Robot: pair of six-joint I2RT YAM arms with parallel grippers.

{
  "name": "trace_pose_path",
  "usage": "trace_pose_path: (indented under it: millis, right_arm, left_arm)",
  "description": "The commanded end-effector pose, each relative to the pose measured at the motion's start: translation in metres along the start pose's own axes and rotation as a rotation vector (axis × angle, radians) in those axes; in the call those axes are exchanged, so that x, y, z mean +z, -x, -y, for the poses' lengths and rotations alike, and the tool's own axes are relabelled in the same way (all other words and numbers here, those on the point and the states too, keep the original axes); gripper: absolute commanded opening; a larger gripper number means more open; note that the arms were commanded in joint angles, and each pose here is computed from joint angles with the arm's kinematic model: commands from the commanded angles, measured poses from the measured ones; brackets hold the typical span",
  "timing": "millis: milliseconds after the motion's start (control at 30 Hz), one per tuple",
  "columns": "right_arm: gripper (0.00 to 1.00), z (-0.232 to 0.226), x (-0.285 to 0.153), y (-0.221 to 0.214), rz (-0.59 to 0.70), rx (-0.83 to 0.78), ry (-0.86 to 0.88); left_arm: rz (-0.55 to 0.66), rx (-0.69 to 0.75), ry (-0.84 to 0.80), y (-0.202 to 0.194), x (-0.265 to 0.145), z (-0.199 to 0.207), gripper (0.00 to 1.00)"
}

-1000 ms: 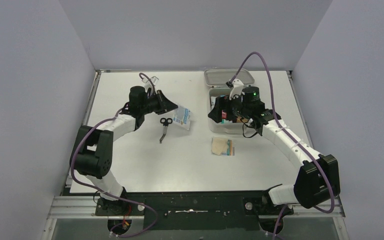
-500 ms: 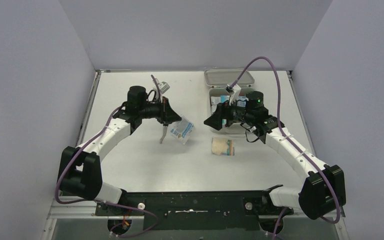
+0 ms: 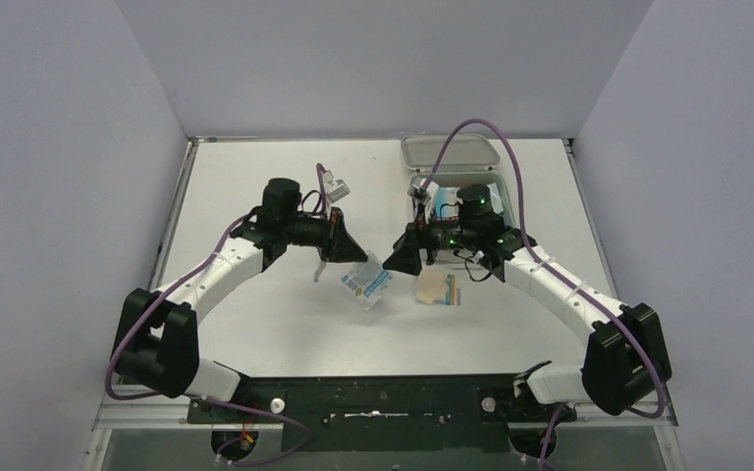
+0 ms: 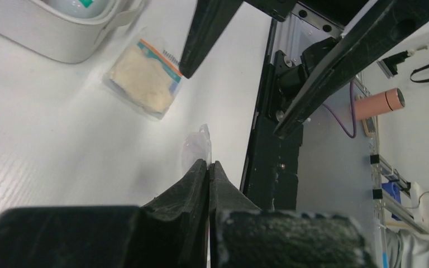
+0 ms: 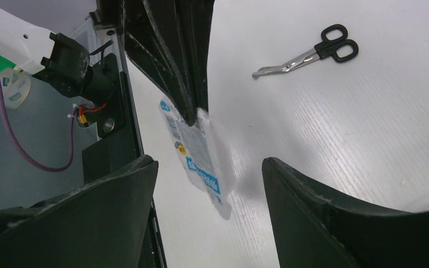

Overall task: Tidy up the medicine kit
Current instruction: Pick up the medical item at the center of the board.

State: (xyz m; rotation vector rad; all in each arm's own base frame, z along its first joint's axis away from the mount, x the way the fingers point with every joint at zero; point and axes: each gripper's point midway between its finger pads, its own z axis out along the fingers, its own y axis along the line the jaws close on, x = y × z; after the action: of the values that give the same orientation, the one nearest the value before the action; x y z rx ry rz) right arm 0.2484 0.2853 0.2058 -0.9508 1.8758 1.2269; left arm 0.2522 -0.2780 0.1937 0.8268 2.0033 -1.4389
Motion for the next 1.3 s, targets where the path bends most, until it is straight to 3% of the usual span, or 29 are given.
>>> trace_pose_path:
  millis: [0,200,367,500,600,800,1000,1167,1267]
  right_arm:
    - [0.70,-0.009,0.002,0.028,0.045,-0.139,0.063]
    - [0.67,-0.020,0.008,0.019,0.029,-0.158,0.131]
    - [0.72,-0.016,0.013,0.011,0.011,-0.144,0.130]
    - [0.68,-0.027,0.019,0.007,-0.003,-0.158,0.180]
    - [0.59,-0.035,0.021,0.006,-0.010,-0.161,0.212]
    - [0.21,-0.035,0.021,0.007,-0.002,-0.168,0.204]
    - [0.06,-0.026,0.023,0.010,-0.001,-0.138,0.148]
    - [0.04,-0.009,0.020,0.019,0.022,-0.169,0.022]
    - [0.04,-0.002,0.016,0.029,0.046,-0.202,-0.037]
  left_arm:
    - [-0.005,0.068,-0.111,0.000,-0.002,0.032,0.00]
    - [0.071,0.057,-0.180,0.008,0.001,0.047,0.00]
    - [0.079,0.056,-0.210,0.008,0.000,0.053,0.00]
    - [0.082,0.065,-0.214,0.010,-0.002,0.057,0.00]
    - [0.086,0.074,-0.210,0.012,-0.003,0.059,0.00]
    - [0.080,0.078,-0.165,0.011,-0.003,0.052,0.00]
    - [0.148,0.032,-0.025,0.030,-0.012,0.030,0.00]
    - [0.256,-0.003,0.106,0.055,-0.036,0.013,0.17]
    - [0.317,-0.005,0.174,0.069,-0.050,0.009,0.35]
